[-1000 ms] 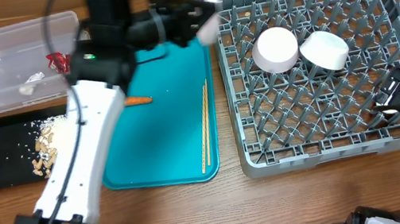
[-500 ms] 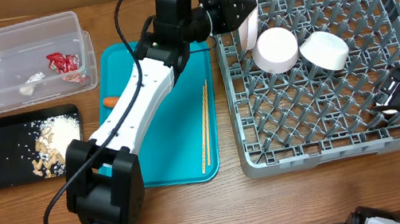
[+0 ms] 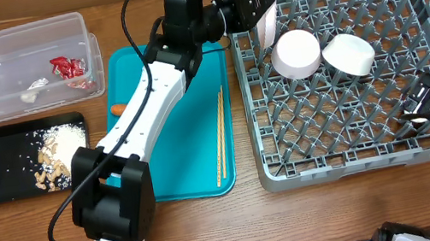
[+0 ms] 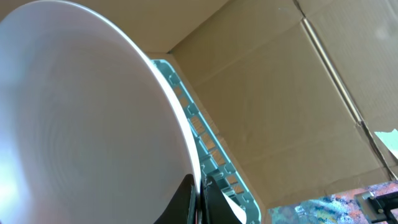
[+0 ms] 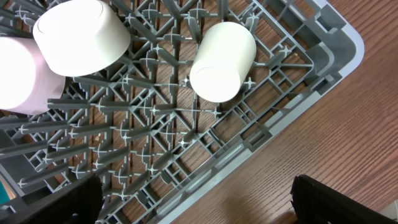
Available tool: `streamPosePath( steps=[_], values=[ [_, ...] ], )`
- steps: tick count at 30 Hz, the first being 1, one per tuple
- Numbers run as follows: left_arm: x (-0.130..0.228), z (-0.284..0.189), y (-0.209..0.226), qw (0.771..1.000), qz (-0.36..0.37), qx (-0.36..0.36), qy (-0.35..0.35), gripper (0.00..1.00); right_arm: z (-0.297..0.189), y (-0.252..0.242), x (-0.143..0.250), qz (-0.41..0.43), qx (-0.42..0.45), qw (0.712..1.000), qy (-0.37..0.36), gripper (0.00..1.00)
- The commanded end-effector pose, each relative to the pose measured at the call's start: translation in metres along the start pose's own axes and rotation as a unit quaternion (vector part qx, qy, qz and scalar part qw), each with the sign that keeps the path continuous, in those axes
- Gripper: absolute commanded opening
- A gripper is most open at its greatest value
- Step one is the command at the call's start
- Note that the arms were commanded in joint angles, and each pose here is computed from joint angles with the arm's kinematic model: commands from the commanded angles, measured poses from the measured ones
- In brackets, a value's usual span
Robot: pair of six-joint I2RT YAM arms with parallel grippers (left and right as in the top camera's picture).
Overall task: Sort waste into correct bins and load items into the dishwasher
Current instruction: 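Stand the plate upright in the rack's left edge and release it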
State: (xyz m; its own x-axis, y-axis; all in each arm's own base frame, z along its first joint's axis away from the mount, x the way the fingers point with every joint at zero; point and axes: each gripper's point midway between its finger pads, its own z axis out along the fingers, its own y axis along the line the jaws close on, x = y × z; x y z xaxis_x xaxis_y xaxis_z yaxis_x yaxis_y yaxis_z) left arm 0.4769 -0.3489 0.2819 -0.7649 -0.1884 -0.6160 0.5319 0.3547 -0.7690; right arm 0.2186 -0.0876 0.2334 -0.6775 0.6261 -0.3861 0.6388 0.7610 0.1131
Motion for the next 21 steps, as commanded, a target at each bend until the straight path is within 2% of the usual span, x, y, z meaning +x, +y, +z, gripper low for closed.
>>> streamPosePath(
  steps=[1, 11, 17, 21],
  values=[
    [0.005, 0.008, 0.008, 1.000, -0.015, -0.019, -0.001, 0.04, -0.007, 0.002, -0.006, -0.002, -0.006, 1.000, -0.015, 1.00],
    [0.017, 0.022, 0.016, 1.000, -0.014, -0.010, 0.010, 0.04, -0.007, 0.001, -0.005, -0.002, -0.005, 1.000, -0.013, 1.00],
    [0.012, 0.023, 0.020, 0.999, -0.035, -0.024, -0.007, 0.04, -0.007, 0.001, -0.005, -0.002, -0.005, 1.000, -0.013, 1.00],
    [0.002, 0.024, 0.010, 0.999, -0.027, -0.009, -0.027, 0.04, -0.007, 0.001, -0.005, -0.002, -0.005, 1.000, -0.012, 1.00]
  ],
)
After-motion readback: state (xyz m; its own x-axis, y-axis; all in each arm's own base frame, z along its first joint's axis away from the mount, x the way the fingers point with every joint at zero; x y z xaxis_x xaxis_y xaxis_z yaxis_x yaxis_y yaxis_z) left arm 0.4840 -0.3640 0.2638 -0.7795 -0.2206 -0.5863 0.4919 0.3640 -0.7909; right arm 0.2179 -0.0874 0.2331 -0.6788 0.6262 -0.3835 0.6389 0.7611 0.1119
